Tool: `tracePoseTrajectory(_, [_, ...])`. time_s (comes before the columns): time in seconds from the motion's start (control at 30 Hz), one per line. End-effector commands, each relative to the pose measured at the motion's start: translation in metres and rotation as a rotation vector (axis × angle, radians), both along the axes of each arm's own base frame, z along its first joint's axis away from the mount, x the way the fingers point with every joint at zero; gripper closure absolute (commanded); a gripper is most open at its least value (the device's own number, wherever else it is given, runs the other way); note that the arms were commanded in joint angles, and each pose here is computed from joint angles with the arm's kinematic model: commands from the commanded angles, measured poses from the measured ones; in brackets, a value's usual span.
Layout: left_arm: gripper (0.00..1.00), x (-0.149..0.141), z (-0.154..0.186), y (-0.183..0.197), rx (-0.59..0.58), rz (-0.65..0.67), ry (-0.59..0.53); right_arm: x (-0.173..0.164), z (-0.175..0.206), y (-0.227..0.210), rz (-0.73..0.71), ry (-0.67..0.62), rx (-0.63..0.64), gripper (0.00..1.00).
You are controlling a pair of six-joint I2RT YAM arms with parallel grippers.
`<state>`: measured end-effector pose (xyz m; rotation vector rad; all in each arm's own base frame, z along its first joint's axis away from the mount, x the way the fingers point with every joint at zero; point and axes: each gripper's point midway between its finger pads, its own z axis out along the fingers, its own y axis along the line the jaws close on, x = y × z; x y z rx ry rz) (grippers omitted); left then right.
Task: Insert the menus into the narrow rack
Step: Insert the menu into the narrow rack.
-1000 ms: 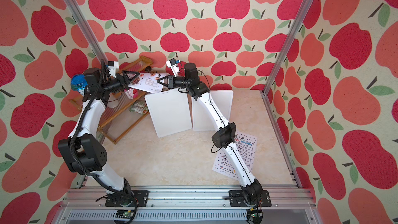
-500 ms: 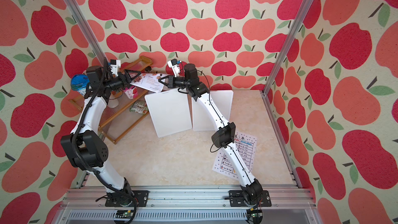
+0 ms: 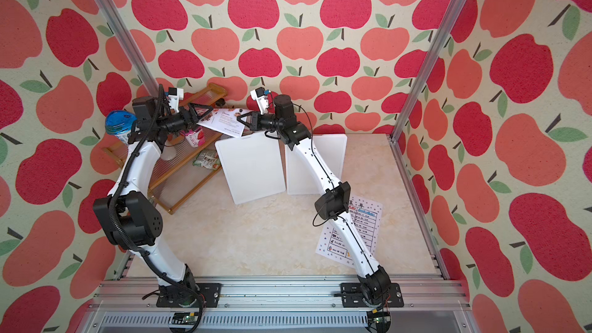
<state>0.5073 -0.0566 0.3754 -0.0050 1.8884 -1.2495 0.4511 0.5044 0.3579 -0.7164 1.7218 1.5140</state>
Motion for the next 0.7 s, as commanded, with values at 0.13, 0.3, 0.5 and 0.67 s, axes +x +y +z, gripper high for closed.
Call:
tracePoseTrajectory(0.13, [0.18,0.005,-0.003,-0.006,0.026,-0.013,-0.004,0.010,-0.025,-0.003,-0.015,0.022,-0.055,1.00])
tracePoseTrajectory(0.3, [0.18,0.005,-0.005,-0.011,0.037,-0.020,-0.002,0.008,-0.027,-0.006,-0.004,0.037,-0.068,1.00])
tracePoseTrajectory(0.5, [0.18,0.004,-0.005,-0.014,0.047,-0.021,0.000,0.002,-0.020,-0.010,0.008,0.027,-0.077,1.00])
tracePoseTrajectory(0.67, [0.18,0.001,-0.007,-0.020,0.064,-0.028,0.001,0.000,-0.019,-0.014,0.019,0.030,-0.089,1.00])
